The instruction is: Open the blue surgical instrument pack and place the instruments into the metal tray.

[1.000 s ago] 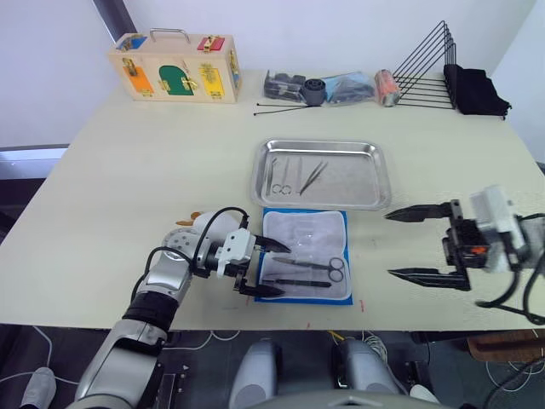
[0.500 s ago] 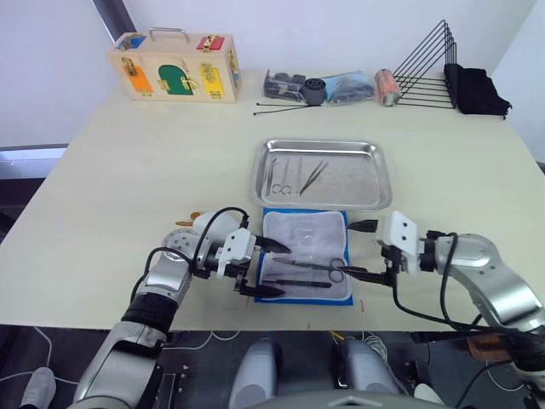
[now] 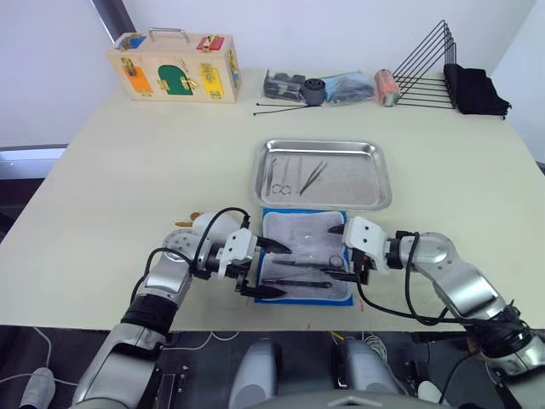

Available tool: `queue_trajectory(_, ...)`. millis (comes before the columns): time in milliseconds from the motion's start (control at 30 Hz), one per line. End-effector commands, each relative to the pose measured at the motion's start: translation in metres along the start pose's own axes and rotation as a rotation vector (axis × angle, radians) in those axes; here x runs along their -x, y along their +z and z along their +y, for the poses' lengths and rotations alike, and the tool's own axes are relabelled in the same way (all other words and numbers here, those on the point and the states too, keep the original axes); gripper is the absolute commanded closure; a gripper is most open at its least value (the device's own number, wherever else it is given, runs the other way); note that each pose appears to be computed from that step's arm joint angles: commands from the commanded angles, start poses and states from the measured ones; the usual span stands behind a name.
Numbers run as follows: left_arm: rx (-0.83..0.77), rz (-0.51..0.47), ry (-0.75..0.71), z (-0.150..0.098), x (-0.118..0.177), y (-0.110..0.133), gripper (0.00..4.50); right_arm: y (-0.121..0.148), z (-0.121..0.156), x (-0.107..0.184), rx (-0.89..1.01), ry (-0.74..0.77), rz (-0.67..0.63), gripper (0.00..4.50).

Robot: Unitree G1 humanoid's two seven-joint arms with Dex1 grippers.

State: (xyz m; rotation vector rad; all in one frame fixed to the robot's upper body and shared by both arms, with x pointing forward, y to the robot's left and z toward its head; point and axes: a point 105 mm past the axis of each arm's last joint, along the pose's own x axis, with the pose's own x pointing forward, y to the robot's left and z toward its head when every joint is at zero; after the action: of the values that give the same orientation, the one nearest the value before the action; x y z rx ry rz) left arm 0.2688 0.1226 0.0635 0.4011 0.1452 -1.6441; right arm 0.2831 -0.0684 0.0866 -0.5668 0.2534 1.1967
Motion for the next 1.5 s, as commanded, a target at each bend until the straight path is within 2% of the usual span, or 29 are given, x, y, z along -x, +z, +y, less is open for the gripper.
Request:
queue_trajectory(33, 0.074, 0.044, -0.071, -0.017, -0.008, -0.016, 0.05, -0.006, 0.003, 0.0, 0.002, 0.024, 0.063, 0.0)
queue_trajectory(533, 0.084, 0.043, -0.055, -0.018, -0.007, -0.017, 0.05, -0.014, 0.012, -0.012, -0.021, 0.095, 0.079, 0.0)
queue_trajectory(633, 0.089, 0.042, -0.053, -0.018, -0.007, -0.018, 0.0, -0.02, 0.014, -0.014, -0.003, 0.112, 0.099, 0.53)
queue_trajectory(767, 0.099, 0.043, -0.046, -0.018, -0.007, -0.019, 0.0, -0.022, 0.016, -0.014, 0.012, 0.129, 0.105, 2.02)
queue_trajectory(800, 0.102, 0.042, -0.045, -0.018, -0.007, -0.019, 0.0, -0.022, 0.016, -0.014, 0.013, 0.13, 0.104, 2.8)
queue_trajectory(833, 0.104, 0.041, -0.044, -0.018, -0.007, -0.019, 0.0, -0.022, 0.016, -0.014, 0.013, 0.134, 0.102, 3.08)
queue_trajectory(900, 0.107, 0.041, -0.043, -0.018, -0.007, -0.02, 0.0, -0.021, 0.017, -0.014, 0.009, 0.141, 0.096, 3.91)
queue_trajectory(967, 0.109, 0.042, -0.042, -0.018, -0.007, -0.02, 0.0, -0.019, 0.018, -0.015, 0.006, 0.144, 0.089, 4.4)
queue_trajectory(1167, 0.114, 0.04, -0.038, -0.019, -0.009, -0.021, 0.0, -0.008, 0.018, -0.014, 0.035, 0.15, 0.062, 4.4)
queue_trajectory(1500, 0.119, 0.027, -0.031, -0.019, -0.014, -0.022, 0.0, 0.029, 0.014, -0.01, 0.132, 0.163, 0.053, 4.4)
